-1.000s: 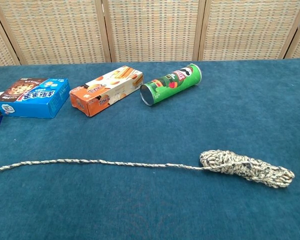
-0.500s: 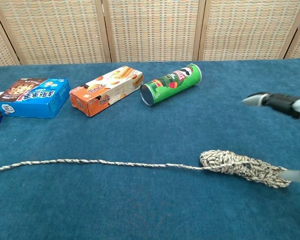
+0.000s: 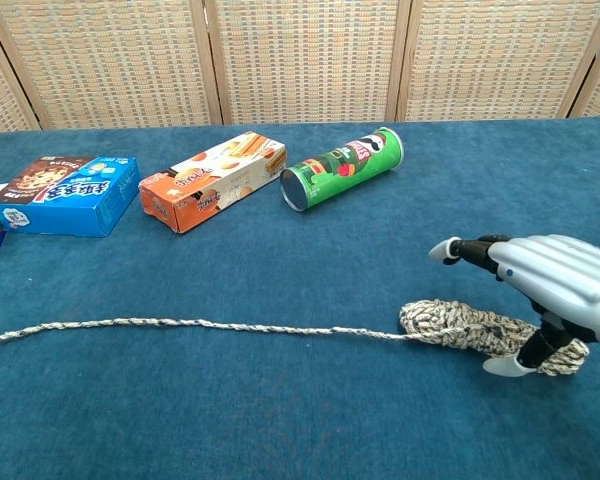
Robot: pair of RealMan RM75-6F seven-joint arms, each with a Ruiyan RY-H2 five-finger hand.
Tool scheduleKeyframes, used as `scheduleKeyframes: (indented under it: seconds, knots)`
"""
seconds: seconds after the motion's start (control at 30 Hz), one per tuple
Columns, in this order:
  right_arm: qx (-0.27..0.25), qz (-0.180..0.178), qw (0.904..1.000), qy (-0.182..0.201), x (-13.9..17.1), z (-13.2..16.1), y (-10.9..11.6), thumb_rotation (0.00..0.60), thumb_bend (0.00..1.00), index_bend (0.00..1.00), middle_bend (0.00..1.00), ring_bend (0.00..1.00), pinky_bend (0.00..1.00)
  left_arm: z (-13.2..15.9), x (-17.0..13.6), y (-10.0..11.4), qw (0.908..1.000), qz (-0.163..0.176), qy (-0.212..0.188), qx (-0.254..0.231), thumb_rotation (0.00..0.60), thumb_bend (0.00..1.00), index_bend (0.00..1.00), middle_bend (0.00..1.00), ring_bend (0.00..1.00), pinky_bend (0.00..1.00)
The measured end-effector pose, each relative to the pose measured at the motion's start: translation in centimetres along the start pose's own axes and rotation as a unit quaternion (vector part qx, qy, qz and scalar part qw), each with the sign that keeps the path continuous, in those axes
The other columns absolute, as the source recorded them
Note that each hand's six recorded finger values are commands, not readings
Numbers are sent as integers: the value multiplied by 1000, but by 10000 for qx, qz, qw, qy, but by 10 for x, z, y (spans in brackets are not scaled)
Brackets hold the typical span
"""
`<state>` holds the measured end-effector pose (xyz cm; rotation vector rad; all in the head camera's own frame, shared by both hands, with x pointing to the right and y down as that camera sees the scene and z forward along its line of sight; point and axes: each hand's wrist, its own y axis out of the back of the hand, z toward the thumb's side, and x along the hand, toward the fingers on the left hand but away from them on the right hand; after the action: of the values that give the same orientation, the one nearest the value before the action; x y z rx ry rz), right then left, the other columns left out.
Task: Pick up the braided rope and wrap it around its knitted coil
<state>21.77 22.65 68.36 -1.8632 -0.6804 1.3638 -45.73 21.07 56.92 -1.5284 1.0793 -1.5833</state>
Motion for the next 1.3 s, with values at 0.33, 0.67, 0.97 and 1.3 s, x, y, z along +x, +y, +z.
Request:
scheduleKeyframes:
  seconds: [0.33, 0.67, 0.97, 1.3]
  knots:
    - [237, 37, 9986, -472, 0, -14, -7, 600, 0, 205, 249, 207, 369, 0, 0, 0, 10000, -14, -18, -20, 600, 0, 0, 0, 0, 0]
    - [256, 159, 9979, -574, 1, -19, -16, 600, 17, 348, 421, 367, 495, 1, -1, -1, 10000, -29, -28, -3, 600, 0, 0, 0, 0, 0]
    - [260, -24, 9976, -646, -2, -24, -17, 600, 204, 511, 587, 507, 611, 1, 0, -2, 10000, -56, -25, 32, 600, 0, 0, 0, 0, 0]
    - [324, -340, 9979, -450, -3, -20, -11, 600, 367, 589, 655, 542, 630, 2, 0, -5, 9999, -73, -28, 78, 600, 0, 0, 0, 0, 0]
